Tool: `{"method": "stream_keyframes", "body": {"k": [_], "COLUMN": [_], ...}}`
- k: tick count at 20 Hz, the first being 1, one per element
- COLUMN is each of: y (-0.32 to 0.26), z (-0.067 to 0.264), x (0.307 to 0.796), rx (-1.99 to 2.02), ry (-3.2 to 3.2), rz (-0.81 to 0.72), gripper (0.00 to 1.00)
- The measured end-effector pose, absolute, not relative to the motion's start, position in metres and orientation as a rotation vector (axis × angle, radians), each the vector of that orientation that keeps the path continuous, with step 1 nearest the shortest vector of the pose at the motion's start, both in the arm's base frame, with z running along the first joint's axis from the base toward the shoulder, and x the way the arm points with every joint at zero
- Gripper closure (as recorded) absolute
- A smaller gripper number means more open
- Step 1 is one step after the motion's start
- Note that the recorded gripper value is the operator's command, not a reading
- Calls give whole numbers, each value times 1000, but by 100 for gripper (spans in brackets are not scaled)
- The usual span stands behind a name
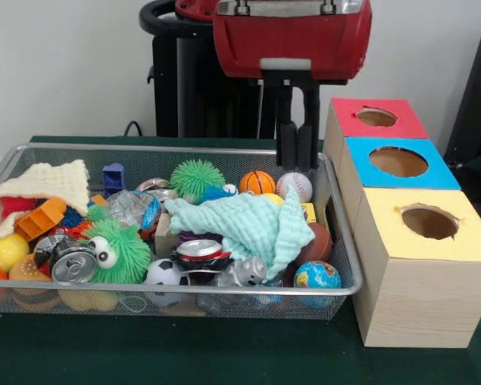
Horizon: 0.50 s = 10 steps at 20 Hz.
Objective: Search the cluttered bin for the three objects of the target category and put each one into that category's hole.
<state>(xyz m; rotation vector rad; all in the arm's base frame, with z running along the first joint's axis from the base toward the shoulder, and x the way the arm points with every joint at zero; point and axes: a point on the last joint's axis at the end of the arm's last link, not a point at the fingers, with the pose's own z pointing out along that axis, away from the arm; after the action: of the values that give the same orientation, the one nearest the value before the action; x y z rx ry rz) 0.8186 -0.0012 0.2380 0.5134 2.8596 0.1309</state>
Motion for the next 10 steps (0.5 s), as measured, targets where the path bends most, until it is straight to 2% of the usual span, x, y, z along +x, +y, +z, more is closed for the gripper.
{"method": "stream_keyframes", "body": {"k": [10], "y": [16], "z": [235], "x": [824], "rx": [486], "ry": [2848], "rz": [183], "gripper": [100]}}
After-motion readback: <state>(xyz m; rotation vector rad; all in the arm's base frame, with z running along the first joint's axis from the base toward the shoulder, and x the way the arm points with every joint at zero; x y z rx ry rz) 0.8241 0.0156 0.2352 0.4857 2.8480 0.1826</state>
